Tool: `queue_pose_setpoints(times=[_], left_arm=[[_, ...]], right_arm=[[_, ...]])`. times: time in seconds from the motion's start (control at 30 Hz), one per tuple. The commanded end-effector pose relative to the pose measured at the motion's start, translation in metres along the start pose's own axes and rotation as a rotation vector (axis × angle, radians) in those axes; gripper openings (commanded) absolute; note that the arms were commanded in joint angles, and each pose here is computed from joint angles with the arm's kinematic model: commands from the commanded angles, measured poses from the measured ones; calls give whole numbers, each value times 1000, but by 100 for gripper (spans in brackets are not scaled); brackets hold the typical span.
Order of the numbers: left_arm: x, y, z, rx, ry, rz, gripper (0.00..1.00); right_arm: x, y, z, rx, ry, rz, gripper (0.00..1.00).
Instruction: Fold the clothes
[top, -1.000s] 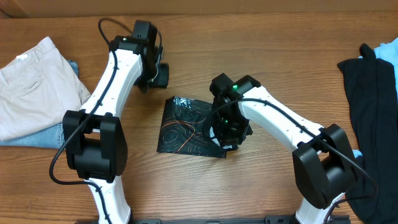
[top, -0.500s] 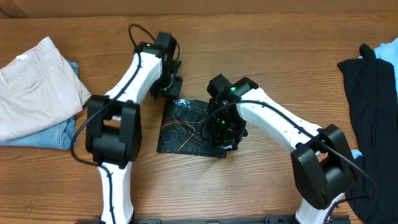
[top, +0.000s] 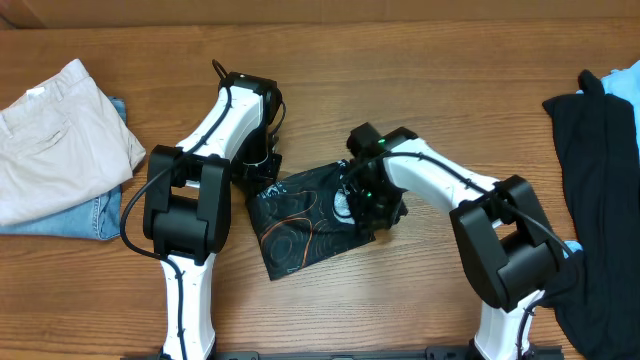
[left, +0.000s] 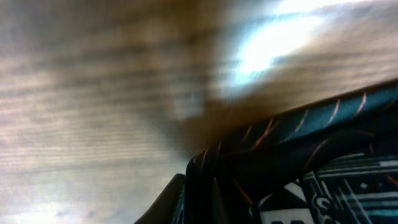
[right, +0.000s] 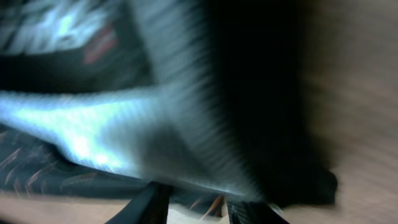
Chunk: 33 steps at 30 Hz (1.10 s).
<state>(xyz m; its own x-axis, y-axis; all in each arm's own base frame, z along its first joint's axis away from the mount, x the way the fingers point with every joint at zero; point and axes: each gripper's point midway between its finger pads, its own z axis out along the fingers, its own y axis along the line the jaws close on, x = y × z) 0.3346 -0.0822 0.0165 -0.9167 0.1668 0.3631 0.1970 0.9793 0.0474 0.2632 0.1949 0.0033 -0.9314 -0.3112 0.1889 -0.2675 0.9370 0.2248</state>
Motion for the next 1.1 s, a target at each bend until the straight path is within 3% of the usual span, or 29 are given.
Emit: queue_pose_setpoints(times=[0.0,0.43,0.63,0.7,0.77,0.9,1.07], left_arm=[[7,4,2,-11,47,-47,21],[19,-3,-1,23,89,-117,17],[-1,0,-38,29,-120,-122,19],[-12,1,-63,45,-238,-121,25],[-27,0,-92,65,-383,-109,57],[-49,-23,-123,169,-550,57,67],[-65,-54,-124,289,-604,262,74]], right_arm=[[-19,-36,8,74,-40,1,33],[-81,-71,-19,189,-277,-33,33],[-71,-65,-53,204,-237,-8,24],[-68,-61,-73,199,-256,19,24],[-65,-54,-100,191,-308,29,25],[-58,-42,-150,174,-439,29,29],[-35,-32,-197,159,-553,20,32]])
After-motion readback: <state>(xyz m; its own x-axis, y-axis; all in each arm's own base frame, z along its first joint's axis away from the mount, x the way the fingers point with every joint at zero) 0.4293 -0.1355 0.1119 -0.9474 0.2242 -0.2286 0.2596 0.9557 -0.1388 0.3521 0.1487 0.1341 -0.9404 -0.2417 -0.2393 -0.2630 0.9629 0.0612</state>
